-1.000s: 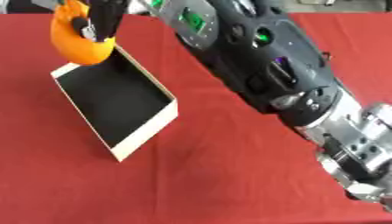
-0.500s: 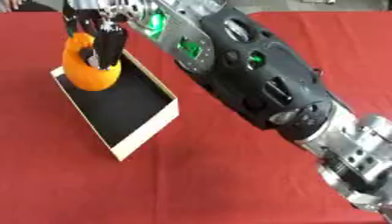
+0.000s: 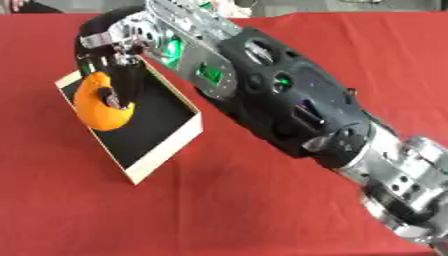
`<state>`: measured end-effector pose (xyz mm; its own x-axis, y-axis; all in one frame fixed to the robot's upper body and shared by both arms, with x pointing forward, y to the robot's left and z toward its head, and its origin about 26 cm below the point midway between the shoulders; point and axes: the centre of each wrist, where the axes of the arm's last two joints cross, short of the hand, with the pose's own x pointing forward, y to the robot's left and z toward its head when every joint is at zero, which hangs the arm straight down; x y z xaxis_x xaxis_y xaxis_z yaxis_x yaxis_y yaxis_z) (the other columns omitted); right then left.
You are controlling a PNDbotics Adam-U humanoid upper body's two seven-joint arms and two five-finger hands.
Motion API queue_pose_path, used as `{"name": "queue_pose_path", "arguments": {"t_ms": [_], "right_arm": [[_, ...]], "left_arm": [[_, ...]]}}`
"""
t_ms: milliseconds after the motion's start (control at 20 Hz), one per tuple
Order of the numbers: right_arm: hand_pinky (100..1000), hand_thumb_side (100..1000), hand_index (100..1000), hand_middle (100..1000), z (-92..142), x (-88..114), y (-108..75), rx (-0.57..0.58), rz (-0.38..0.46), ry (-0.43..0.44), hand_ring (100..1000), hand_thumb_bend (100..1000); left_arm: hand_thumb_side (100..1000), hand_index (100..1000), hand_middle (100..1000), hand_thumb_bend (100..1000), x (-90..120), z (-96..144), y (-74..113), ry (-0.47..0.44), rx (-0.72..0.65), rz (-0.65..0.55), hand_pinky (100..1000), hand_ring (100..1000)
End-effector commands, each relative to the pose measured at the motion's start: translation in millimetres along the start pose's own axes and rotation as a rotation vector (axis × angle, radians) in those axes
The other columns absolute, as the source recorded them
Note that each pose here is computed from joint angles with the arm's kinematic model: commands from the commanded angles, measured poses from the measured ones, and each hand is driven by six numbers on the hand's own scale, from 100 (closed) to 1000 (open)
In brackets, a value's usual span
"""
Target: Pick up objects on the table and place them in the box.
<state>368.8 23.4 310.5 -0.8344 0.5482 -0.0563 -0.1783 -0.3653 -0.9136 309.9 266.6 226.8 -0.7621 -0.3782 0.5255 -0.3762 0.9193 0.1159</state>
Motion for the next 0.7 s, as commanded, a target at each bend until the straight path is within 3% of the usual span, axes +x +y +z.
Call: {"name": "queue_pose_path", "arguments": {"t_ms": [50, 150, 250, 350, 550, 700], "right_arm": [[831, 100, 830, 743, -1, -6, -2.0, 0.029, 0.063, 0.032, 820, 100], [829, 100, 854, 778, -5, -11, 1.7, 0.059, 0.084, 0.051, 833, 100], [846, 411, 906, 848, -8, -15, 4.8, 0.084, 0.107, 0.066, 891, 100], [856, 583, 924, 869, -10, -18, 7.5, 0.098, 0.149, 0.081, 914, 100], [858, 689, 925, 874, -7, -24, 4.4, 0.083, 0.203, 0.117, 922, 100], [857, 649, 911, 861, 4, -23, -3.8, 0.032, 0.213, 0.126, 913, 100]], "left_arm": [[543, 827, 665, 324, 7, -5, 2.4, -0.033, 0.008, 0.005, 512, 631], [543, 827, 664, 325, 6, -5, 2.5, -0.032, 0.008, 0.005, 512, 631], [543, 827, 664, 324, 6, -5, 2.6, -0.031, 0.009, 0.005, 512, 631], [542, 827, 664, 323, 6, -5, 2.4, -0.03, 0.008, 0.005, 512, 630], [543, 827, 664, 322, 6, -5, 2.4, -0.028, 0.007, 0.005, 512, 629], [543, 827, 663, 321, 6, -5, 2.6, -0.028, 0.005, 0.004, 512, 629]]}}
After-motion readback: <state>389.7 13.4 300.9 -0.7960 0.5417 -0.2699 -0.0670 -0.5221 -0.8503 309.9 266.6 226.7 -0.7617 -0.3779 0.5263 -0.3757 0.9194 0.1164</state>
